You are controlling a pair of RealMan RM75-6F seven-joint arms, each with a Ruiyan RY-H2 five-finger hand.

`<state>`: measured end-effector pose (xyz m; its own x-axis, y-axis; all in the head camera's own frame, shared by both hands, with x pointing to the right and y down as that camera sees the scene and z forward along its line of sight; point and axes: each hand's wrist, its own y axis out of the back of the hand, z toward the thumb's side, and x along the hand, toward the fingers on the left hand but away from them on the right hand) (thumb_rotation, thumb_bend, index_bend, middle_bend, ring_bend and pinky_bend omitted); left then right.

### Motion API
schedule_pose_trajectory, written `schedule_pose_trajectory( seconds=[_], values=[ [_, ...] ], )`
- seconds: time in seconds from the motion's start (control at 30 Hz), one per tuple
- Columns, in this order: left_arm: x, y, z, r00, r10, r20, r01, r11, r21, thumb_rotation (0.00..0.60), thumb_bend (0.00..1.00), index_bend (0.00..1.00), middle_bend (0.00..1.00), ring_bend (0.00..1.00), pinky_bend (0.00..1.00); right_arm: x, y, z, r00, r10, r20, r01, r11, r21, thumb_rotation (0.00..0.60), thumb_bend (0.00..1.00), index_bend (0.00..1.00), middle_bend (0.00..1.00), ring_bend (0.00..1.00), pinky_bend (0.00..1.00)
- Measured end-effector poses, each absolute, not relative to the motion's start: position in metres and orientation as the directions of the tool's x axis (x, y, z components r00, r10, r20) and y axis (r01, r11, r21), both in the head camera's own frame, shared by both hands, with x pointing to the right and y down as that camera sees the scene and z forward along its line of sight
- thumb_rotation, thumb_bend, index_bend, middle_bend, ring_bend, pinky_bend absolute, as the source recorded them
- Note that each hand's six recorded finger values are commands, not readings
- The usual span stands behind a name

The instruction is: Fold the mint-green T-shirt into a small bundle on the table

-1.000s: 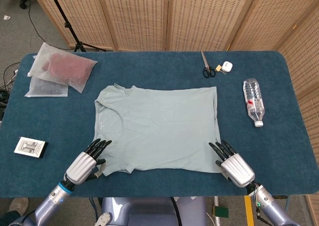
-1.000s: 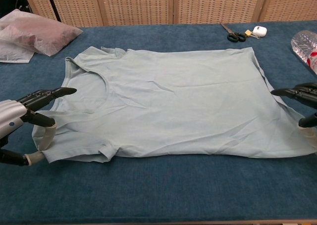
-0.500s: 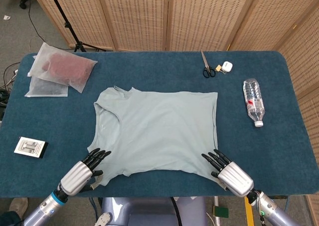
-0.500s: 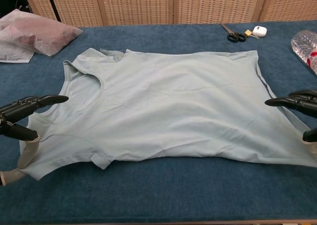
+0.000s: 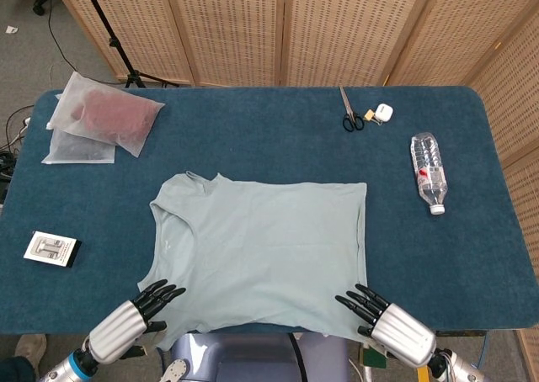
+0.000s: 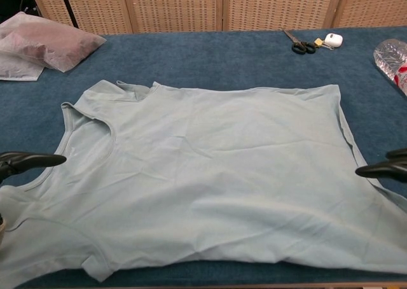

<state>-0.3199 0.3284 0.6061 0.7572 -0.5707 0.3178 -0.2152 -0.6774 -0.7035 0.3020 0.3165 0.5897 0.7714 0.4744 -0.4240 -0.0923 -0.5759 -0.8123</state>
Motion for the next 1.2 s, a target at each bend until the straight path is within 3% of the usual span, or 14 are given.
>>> schedule_pose_trajectory(
  seconds=[0.67,1.2],
  values=[
    [-0.332,0.361,0.597,0.781,-0.519,0.348,-0.193,-0.731,-0.655,0.600,0.63,0.73,0.00,0.00,0.00,0.323,0.350,0.578,0.754,0.457,-0.471,-0.092,-0.637,-0.766,0.600,0.52,0.68,0.00,0.00,0.00],
    [-0.329,0.342,0.603,0.738,-0.571,0.359,-0.237,-0.718,-0.654,0.600,0.63,0.73,0.00,0.00,0.00,0.325,0.332,0.588,0.722,0.497,-0.482,-0.079,-0.633,-0.770,0.600,0.52,0.68,0.00,0.00,0.00]
  ],
)
